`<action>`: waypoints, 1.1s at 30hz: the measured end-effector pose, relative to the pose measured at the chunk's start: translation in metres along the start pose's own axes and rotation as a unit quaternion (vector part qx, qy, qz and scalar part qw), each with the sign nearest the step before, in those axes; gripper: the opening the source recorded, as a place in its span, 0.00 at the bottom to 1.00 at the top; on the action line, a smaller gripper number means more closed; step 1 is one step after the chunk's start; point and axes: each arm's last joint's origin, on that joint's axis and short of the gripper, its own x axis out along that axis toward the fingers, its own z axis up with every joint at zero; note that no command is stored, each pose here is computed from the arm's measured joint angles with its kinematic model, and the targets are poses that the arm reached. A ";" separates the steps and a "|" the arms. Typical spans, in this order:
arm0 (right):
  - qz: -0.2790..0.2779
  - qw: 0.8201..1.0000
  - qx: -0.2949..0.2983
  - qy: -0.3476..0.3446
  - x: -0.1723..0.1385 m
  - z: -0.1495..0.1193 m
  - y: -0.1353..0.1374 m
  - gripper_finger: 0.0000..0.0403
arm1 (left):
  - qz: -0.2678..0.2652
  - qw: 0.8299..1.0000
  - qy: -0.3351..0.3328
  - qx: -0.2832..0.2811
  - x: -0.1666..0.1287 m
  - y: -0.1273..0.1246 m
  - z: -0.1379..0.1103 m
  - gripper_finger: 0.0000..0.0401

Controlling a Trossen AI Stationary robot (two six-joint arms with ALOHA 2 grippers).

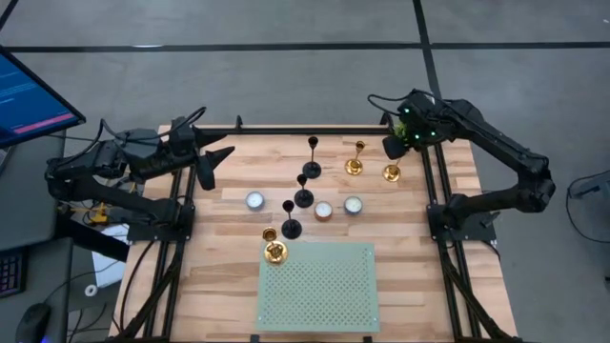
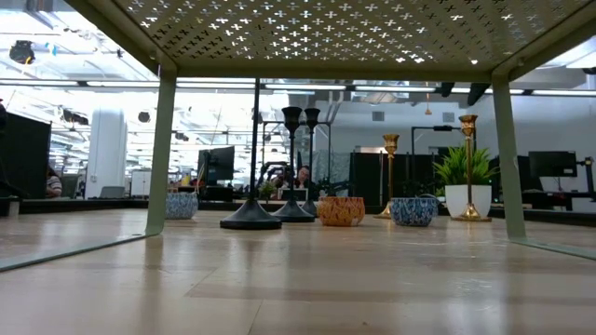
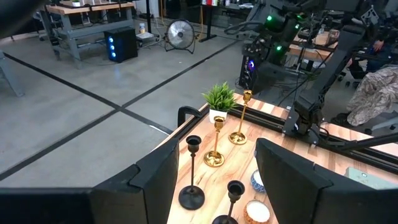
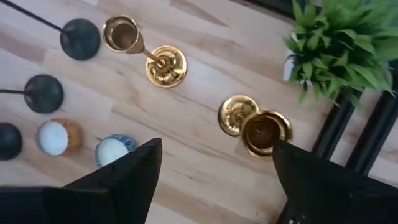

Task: Pick & Place candle stick holders
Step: Put the right gold candle holder on the shelf aligned with the other gold candle holder

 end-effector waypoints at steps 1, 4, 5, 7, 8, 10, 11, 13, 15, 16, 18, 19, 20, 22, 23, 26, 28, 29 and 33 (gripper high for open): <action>-0.001 1.000 -0.006 0.006 0.003 0.001 0.002 0.74 | 0.000 1.000 0.000 0.000 0.000 0.000 0.000 0.53; -0.008 0.999 -0.028 0.031 0.012 0.002 0.010 0.73 | 0.000 1.000 0.001 0.001 0.000 0.000 0.000 0.53; -0.011 0.999 -0.034 0.041 0.015 0.002 0.012 0.73 | 0.000 1.000 0.002 0.001 0.001 -0.001 0.000 0.53; -0.017 0.998 -0.042 0.052 0.021 0.003 0.016 0.71 | 0.000 1.000 0.002 0.002 0.002 -0.001 0.000 0.53; -0.018 0.997 -0.045 0.054 0.022 0.004 0.017 0.71 | 0.000 1.000 0.003 0.002 0.002 -0.001 0.000 0.53; -0.024 0.997 -0.051 0.056 0.024 0.004 0.018 0.69 | 0.001 1.000 0.004 0.003 0.003 -0.002 -0.001 0.53; -0.025 0.997 -0.053 0.055 0.024 0.004 0.018 0.68 | 0.001 1.000 0.005 0.003 0.003 -0.002 -0.001 0.53; -0.028 0.997 -0.055 0.055 0.024 0.004 0.018 0.66 | 0.001 1.000 0.005 0.004 0.004 -0.002 -0.001 0.53; -0.029 0.997 -0.054 0.055 0.023 0.004 0.017 0.64 | 0.001 1.000 0.006 0.004 0.004 -0.002 -0.001 0.53; -0.034 0.997 -0.053 0.055 0.023 0.004 0.016 0.63 | 0.001 1.000 0.006 0.004 0.004 -0.003 -0.001 0.53; -0.036 0.997 -0.050 0.053 0.023 0.004 0.015 0.61 | 0.001 1.000 0.006 0.004 0.004 -0.003 -0.001 0.53; -0.036 0.997 -0.049 0.054 0.022 0.005 0.014 0.61 | 0.001 1.000 0.006 0.004 0.004 -0.003 -0.001 0.53; -0.034 0.997 -0.048 0.054 0.021 0.005 0.014 0.60 | 0.001 1.000 0.006 0.004 0.004 -0.003 -0.001 0.53; -0.029 0.997 -0.049 0.045 0.015 0.008 0.016 0.58 | 0.001 1.000 0.006 0.004 0.004 -0.003 -0.001 0.53; -0.024 0.998 -0.051 0.036 0.011 0.010 0.017 0.58 | 0.001 1.000 0.006 0.004 0.004 -0.003 -0.001 0.53; -0.017 0.998 -0.059 0.014 -0.001 0.014 0.018 0.57 | 0.001 1.000 0.006 0.004 0.004 -0.003 -0.001 0.53; -0.014 0.998 -0.065 0.008 -0.004 0.015 0.019 0.56 | 0.001 1.000 0.006 0.004 0.004 -0.003 -0.001 0.53; -0.015 0.998 -0.065 0.007 -0.004 0.016 0.019 0.56 | 0.001 1.000 0.006 0.004 0.004 -0.003 -0.001 0.53; -0.040 0.997 -0.064 0.027 -0.001 0.015 0.015 0.55 | 0.001 1.000 0.006 0.004 0.004 -0.003 -0.001 0.53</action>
